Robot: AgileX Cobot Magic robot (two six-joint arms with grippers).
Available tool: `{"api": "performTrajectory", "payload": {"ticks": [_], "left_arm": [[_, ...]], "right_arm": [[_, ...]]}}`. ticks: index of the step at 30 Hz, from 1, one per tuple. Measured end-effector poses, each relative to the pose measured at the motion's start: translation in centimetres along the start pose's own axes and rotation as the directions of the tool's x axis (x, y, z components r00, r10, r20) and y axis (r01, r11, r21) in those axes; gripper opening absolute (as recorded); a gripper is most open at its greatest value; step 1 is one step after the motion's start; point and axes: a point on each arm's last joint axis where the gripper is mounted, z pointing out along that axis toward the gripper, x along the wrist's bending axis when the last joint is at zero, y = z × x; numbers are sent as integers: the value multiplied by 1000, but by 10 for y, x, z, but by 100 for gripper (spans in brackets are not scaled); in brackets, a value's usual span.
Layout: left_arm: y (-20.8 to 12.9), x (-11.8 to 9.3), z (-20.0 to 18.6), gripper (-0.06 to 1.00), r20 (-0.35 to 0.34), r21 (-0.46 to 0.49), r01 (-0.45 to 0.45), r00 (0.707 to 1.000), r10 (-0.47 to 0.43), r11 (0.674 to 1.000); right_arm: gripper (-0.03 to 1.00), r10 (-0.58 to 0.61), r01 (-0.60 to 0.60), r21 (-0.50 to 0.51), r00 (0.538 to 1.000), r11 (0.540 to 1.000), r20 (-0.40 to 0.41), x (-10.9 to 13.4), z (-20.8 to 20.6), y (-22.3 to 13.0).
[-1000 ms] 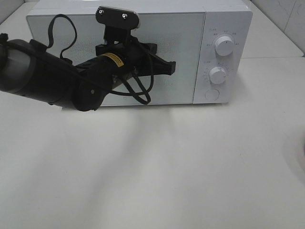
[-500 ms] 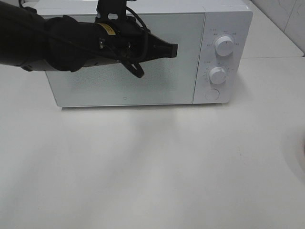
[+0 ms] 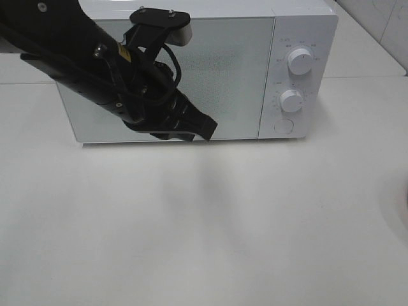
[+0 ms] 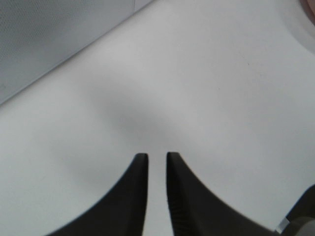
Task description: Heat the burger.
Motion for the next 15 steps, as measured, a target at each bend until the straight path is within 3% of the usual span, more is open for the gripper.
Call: {"api": "performTrajectory", "payload": {"ticks": [1,2,3,4,5,7,13,15], "left_arm": [[-3,-1,-3,33,5,34,28,1000,-29,999],[-3,-1,-3,33,5,34,28,1000,-29,999],[-4,-1,-4,45,3,45,45,999,-45,998],[-6,0,-6,76,-8,69,78,997,-78,995],[-6,0,-6,76,-8,69,78,997,-78,995],[-9,1,-6,94,-36,102,122,992,-119,987],[-15,3,-7,99,-58,168,161,986,-153,973],[-21,10,-10,99,-75,234,187,982,-174,954]], "right_arm": [[94,0,0,0,1000,1000,0,0,0,0],[94,0,0,0,1000,1000,0,0,0,0],[94,5,-5,0,1000,1000,0,0,0,0],[94,5,-5,0,1000,1000,0,0,0,0],[94,5,-5,0,1000,1000,0,0,0,0],[94,0,0,0,1000,1000,0,0,0,0],[94,5,-5,0,1000,1000,0,0,0,0],[94,5,-5,0,1000,1000,0,0,0,0]]}}
